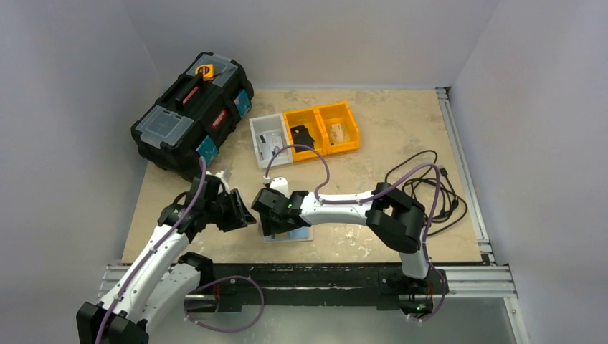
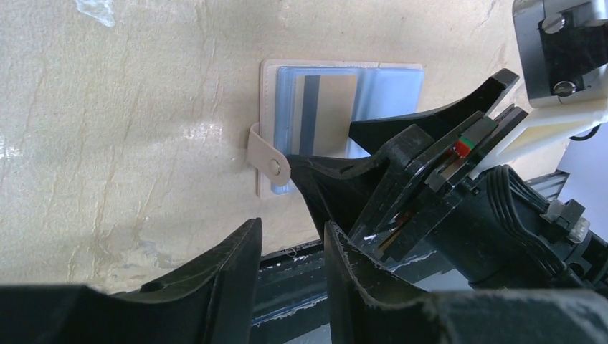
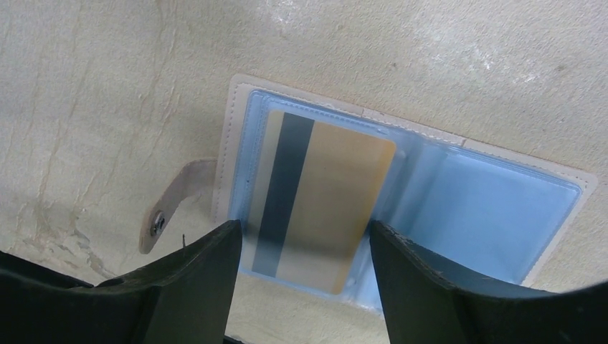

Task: Take the credit cards out of the card holder
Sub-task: Remove the credit card from the card holder.

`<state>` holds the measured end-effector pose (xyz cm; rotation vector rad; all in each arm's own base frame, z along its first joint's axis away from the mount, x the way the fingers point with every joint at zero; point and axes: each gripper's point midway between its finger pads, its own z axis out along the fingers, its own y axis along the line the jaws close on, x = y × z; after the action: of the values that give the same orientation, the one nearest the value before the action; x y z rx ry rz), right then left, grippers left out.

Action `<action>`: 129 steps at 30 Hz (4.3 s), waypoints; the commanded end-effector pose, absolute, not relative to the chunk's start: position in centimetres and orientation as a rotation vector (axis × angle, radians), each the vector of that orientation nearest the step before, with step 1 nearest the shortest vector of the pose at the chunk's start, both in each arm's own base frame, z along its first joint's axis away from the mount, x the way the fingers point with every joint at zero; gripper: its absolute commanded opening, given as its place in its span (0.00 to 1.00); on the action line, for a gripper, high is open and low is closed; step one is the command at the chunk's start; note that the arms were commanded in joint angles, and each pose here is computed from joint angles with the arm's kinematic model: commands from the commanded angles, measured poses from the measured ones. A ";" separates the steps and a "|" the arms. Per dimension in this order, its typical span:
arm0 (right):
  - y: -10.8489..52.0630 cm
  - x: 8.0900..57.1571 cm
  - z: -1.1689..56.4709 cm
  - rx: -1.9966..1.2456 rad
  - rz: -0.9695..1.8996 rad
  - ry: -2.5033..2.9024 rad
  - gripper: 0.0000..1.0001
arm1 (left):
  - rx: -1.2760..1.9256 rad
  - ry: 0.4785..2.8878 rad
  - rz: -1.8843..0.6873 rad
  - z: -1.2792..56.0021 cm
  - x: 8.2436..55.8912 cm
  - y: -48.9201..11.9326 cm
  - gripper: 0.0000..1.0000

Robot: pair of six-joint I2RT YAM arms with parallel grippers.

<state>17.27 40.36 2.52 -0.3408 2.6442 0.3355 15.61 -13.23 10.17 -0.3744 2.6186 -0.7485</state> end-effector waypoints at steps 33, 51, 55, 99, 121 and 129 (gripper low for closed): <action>34.6 15.0 -2.7 -0.167 0.699 2.818 0.00 | -0.316 2.761 -0.676 4.1 18.0 -18.5 0.32; 33.1 14.2 -4.7 -0.075 0.835 2.872 0.00 | -0.329 2.818 -0.631 1.5 17.8 -18.4 0.32; 32.7 14.2 -5.0 -0.046 0.857 2.877 0.00 | -0.334 2.829 -0.605 1.2 17.7 -18.1 0.32; 32.5 15.1 -2.6 0.046 1.150 2.785 0.00 | -0.269 2.897 -0.535 -0.4 16.4 -17.2 0.32; 32.4 17.7 -1.1 -0.023 0.940 2.752 0.26 | -0.169 2.762 -0.852 6.7 17.1 -22.0 0.00; 32.2 18.0 -1.5 -0.045 0.866 2.758 0.23 | -0.211 2.795 -0.418 4.3 18.0 -17.0 0.23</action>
<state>17.95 35.40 1.92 -0.0467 2.6790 1.1394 17.03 -19.53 4.98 -0.2221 2.8006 -0.6485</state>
